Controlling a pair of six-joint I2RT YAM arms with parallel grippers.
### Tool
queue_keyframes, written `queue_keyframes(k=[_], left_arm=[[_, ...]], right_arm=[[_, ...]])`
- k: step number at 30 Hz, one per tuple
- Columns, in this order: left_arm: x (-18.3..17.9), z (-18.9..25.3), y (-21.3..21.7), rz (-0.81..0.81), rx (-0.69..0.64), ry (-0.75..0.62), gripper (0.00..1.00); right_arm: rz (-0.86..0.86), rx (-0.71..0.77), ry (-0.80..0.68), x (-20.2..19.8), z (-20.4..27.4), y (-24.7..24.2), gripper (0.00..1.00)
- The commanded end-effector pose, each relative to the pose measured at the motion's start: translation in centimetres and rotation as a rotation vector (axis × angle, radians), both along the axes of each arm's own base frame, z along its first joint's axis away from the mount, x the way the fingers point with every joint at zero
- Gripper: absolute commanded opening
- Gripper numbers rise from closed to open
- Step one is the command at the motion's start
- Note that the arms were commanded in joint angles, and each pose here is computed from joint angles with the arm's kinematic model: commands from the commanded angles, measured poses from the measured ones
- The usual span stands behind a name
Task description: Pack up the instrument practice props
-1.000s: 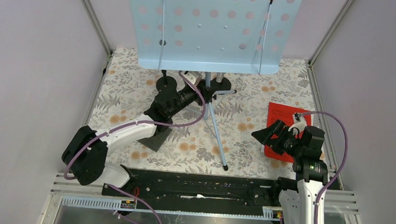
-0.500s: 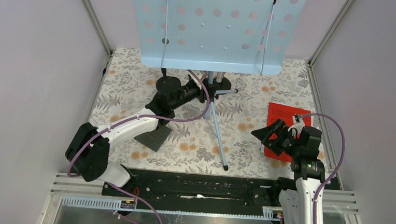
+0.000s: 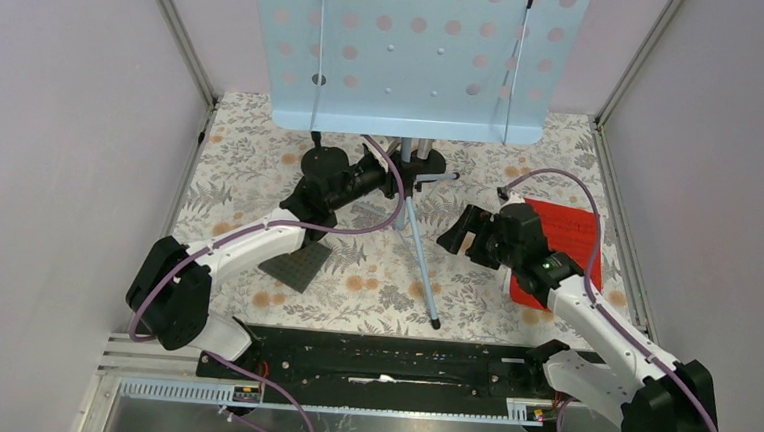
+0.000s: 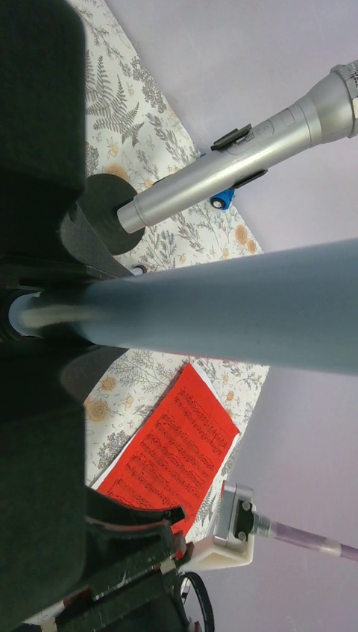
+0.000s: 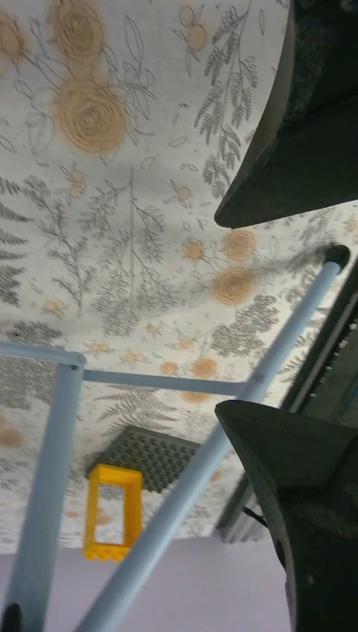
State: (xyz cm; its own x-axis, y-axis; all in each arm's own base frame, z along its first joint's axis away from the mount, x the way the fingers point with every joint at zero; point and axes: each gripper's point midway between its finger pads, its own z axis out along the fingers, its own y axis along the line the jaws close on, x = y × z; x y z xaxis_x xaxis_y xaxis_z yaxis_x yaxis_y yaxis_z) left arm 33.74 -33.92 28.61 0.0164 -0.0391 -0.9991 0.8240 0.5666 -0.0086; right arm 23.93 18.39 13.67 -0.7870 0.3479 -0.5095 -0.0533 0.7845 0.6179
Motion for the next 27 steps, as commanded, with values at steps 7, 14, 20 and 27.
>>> queue_keyframes(k=[7,14,20,27], left_arm=[[-2.0,-1.7,-0.4,-0.052,0.003,0.107,0.03],[-1.7,-1.2,0.5,0.038,-0.005,0.085,0.13],[-1.5,-1.7,0.1,0.036,-0.011,0.118,0.36],[-1.3,-1.7,0.5,0.062,-0.025,0.128,0.53]], right_arm=[[-0.147,-0.164,-0.077,0.3,-4.7,0.3,0.91],[0.007,-0.215,-0.095,-1.5,-6.5,3.8,0.90],[0.045,-0.175,-0.152,-3.3,-5.4,7.8,0.90],[0.055,-0.188,-0.189,-5.2,-5.0,10.8,0.90]])
